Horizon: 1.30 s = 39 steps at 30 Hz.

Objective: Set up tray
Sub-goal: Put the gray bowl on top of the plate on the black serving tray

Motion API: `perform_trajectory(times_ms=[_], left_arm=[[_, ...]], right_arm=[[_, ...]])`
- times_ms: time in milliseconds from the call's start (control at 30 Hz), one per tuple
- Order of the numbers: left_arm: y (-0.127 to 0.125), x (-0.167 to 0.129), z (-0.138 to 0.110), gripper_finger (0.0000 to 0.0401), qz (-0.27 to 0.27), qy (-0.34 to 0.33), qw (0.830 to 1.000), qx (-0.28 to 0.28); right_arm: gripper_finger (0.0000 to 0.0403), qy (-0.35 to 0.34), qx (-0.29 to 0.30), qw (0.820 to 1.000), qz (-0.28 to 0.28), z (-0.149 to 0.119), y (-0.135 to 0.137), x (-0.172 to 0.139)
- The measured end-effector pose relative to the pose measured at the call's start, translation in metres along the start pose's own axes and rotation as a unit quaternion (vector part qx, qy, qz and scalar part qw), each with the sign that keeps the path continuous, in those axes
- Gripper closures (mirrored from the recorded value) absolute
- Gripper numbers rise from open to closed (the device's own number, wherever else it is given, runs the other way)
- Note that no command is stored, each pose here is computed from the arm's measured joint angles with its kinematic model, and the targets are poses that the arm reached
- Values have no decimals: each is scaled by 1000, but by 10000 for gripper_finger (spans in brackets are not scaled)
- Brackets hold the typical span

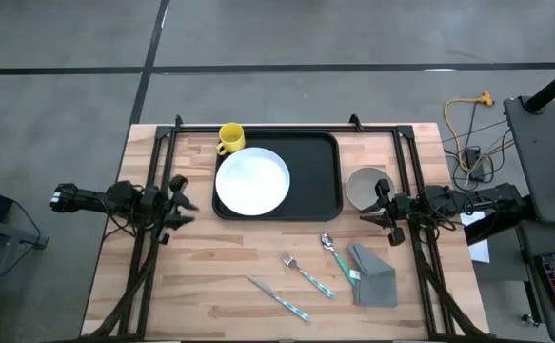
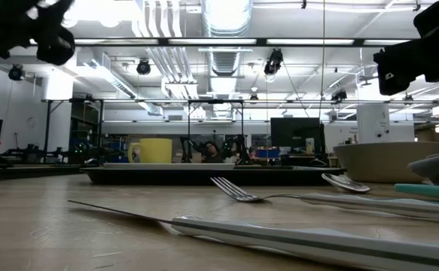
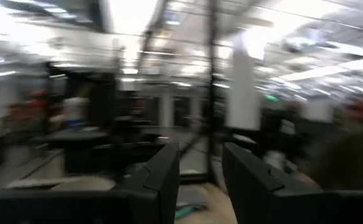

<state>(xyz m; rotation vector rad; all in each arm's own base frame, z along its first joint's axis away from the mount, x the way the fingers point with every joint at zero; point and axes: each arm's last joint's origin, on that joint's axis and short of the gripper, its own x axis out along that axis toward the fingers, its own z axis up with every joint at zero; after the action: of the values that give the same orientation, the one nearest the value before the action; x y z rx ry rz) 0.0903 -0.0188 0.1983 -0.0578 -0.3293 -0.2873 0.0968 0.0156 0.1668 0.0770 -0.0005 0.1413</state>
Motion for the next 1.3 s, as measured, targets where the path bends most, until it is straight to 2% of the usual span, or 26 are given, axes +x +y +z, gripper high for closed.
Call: perform_trajectory(times_ms=[100, 167, 267, 433, 500, 1067, 1300], left_arm=[[-3, 0, -2, 299, -60, 13, 998, 4], [-4, 0, -2, 299, -63, 14, 998, 2], [-2, 0, -5, 299, -42, 27, 999, -8], [3, -1, -12, 299, 46, 57, 997, -15], [4, -1, -14, 299, 62, 68, 996, -12], [4, -4, -27, 299, 58, 149, 986, 52], [4, -4, -26, 299, 58, 144, 987, 52]], right_arm=[[335, 0, 1, 1000, 0, 0, 0, 0], [335, 0, 0, 1000, 0, 0, 0, 0], [335, 0, 1, 1000, 0, 0, 0, 0], [335, 0, 1, 1000, 0, 0, 0, 0], [335, 0, 0, 1000, 0, 0, 0, 0], [335, 0, 0, 1000, 0, 0, 0, 0], [335, 0, 0, 1000, 0, 0, 0, 0]])
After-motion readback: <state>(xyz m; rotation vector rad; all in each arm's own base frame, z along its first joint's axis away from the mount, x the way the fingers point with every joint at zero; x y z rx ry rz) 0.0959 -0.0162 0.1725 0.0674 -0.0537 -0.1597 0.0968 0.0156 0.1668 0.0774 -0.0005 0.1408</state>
